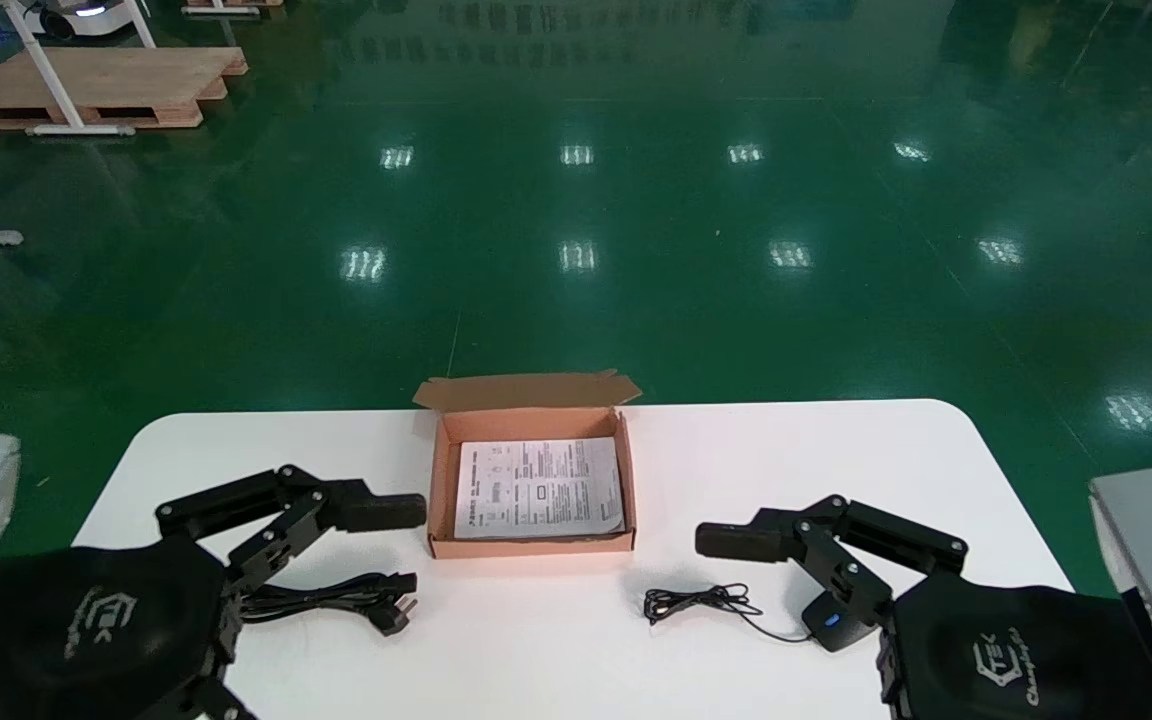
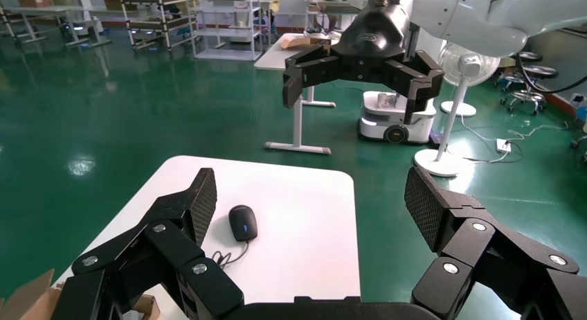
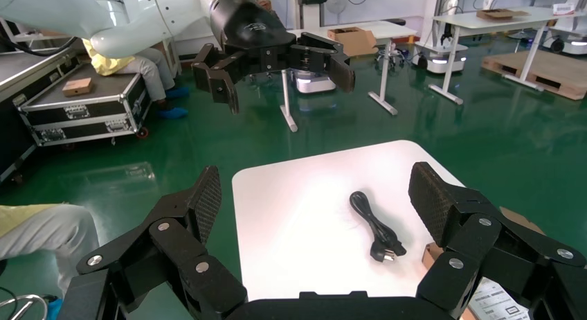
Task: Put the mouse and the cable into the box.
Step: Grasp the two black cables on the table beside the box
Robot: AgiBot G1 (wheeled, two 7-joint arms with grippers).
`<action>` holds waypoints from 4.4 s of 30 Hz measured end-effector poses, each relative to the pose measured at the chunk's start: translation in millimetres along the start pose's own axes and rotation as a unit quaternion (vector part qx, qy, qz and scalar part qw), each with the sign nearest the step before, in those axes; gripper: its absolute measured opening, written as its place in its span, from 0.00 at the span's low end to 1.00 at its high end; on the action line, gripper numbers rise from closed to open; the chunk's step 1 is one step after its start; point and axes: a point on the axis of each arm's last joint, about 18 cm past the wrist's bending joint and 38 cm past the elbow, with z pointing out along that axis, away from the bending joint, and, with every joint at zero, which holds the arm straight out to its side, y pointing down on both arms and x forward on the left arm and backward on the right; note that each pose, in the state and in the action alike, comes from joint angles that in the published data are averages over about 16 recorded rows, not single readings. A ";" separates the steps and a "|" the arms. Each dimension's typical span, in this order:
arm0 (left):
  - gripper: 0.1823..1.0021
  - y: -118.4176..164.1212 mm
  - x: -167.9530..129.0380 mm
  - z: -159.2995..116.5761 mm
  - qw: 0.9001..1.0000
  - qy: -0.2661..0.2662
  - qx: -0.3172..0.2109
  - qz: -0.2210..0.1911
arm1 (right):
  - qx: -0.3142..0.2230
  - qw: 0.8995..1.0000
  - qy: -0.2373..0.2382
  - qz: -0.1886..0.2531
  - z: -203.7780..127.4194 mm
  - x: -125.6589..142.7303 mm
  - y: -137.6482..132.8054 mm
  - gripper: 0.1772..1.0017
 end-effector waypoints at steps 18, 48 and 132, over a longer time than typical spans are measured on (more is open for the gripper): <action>1.00 96.4 -87.3 42.8 0.923 -0.064 -0.292 0.241 | -0.212 0.974 0.066 -0.040 55.7 77.5 89.5 1.00; 1.00 202.8 -122.1 53.0 0.825 -0.070 -0.522 0.205 | -0.263 0.962 0.067 0.006 52.9 59.8 138.4 1.00; 0.41 202.8 -124.0 59.8 0.830 -0.071 -0.518 0.195 | -0.403 0.903 0.102 -0.105 110.1 156.3 194.7 0.42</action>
